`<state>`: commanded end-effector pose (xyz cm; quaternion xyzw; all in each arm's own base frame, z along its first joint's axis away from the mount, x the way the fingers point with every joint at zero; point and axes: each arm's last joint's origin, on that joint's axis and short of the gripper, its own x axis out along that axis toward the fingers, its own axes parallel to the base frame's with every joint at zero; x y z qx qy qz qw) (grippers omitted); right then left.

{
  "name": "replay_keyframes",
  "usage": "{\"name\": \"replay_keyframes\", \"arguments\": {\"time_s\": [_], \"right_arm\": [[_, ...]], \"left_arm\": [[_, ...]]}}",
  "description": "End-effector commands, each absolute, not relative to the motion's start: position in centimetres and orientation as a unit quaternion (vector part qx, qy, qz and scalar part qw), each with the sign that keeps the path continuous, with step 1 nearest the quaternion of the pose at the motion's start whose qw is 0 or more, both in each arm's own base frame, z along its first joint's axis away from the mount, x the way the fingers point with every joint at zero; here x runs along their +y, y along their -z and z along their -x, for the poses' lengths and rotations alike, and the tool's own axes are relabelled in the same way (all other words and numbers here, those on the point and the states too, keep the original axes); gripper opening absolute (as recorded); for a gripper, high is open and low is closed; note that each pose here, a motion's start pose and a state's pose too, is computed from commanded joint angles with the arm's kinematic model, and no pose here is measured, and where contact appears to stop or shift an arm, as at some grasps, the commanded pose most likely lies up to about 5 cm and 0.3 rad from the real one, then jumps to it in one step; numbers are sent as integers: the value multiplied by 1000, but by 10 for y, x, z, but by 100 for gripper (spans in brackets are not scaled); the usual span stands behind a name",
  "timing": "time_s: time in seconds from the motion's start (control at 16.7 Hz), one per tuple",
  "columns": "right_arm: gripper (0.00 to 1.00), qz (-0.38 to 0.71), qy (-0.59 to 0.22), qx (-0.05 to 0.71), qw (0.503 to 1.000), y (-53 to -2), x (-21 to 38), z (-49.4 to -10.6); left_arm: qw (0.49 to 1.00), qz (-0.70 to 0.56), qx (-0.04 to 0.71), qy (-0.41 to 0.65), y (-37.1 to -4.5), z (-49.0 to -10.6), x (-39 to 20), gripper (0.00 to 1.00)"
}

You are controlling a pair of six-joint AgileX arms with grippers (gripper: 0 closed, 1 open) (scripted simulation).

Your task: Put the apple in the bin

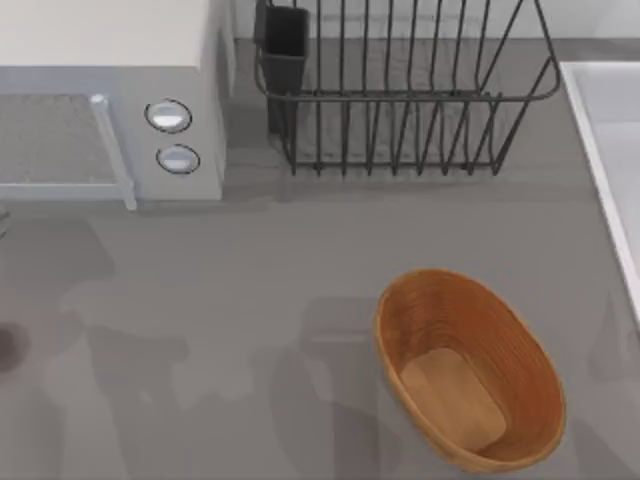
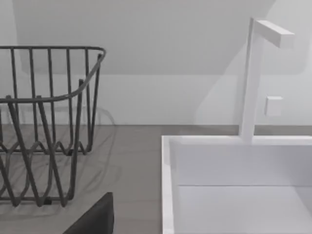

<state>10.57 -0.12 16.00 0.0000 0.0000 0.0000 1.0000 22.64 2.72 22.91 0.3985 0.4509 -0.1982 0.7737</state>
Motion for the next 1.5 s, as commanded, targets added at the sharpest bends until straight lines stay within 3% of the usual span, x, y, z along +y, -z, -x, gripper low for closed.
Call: {"name": "replay_keyframes", "arguments": {"time_s": [0.3, 0.54, 1.02, 1.5], "right_arm": [[100, 0, 0, 0, 1000, -160, -1, -106], [100, 0, 0, 0, 1000, -160, -1, -106], [100, 0, 0, 0, 1000, -160, -1, -106], [100, 0, 0, 0, 1000, -160, -1, -106]], "left_arm": [[645, -435, 528, 340, -204, -279, 43, 100], [578, -430, 555, 416, -182, -299, 52, 100], [565, -425, 561, 430, -175, -301, 52, 100], [567, -425, 561, 428, -111, -303, 54, 100]]}}
